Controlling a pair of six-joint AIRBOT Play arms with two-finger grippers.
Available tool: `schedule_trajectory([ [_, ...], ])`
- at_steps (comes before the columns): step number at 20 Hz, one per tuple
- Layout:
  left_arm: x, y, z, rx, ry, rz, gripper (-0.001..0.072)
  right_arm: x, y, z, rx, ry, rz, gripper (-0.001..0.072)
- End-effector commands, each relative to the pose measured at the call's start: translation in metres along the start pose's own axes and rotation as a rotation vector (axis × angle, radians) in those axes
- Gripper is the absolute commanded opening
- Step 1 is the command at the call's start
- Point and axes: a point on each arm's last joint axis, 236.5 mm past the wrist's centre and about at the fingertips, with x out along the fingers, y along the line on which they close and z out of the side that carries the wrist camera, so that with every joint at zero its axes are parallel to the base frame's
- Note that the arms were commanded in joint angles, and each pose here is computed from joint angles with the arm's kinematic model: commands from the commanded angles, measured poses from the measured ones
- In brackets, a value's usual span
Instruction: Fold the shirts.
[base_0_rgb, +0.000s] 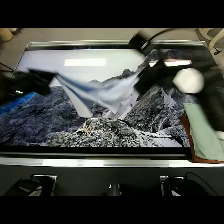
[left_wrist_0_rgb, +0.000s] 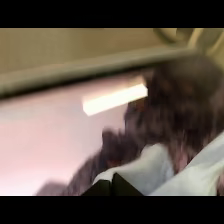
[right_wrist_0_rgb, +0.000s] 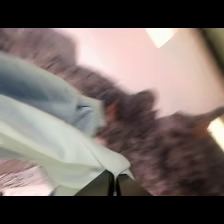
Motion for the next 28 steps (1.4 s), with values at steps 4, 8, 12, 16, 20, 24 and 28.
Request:
schedule_trajectory([
  [4,-0.183,-0.066,0.18,-0.049,-0.568,-0.106,0.0021,-0.267,-0.076,0.066,0.043,-0.434,-0.403,0.0017],
  [8,-0.171,-0.057,0.172,-0.002,-0.525,-0.058,0.0021,-0.244,-0.066,0.038,0.061,-0.291,-0.34,0.0017],
  [12,-0.104,-0.018,0.147,0.044,-0.381,0.055,0.0021,-0.169,-0.066,0.008,0.047,-0.051,-0.287,0.0018],
  [16,0.014,0.032,0.058,0.038,-0.046,0.13,0.0021,-0.056,-0.084,-0.029,-0.003,0.218,-0.314,0.0018],
  [20,0.124,0.073,-0.075,-0.035,0.296,0.147,0.0021,0.089,-0.057,-0.085,-0.035,0.429,-0.216,0.0018],
  [24,0.187,0.078,-0.186,-0.218,0.536,0.101,0.0023,0.165,-0.025,-0.133,0.144,0.524,-0.182,0.002],
  [28,0.21,0.051,-0.246,-0.38,0.667,0.017,0.0055,0.189,0.005,-0.139,0.269,0.515,-0.102,0.0019],
])
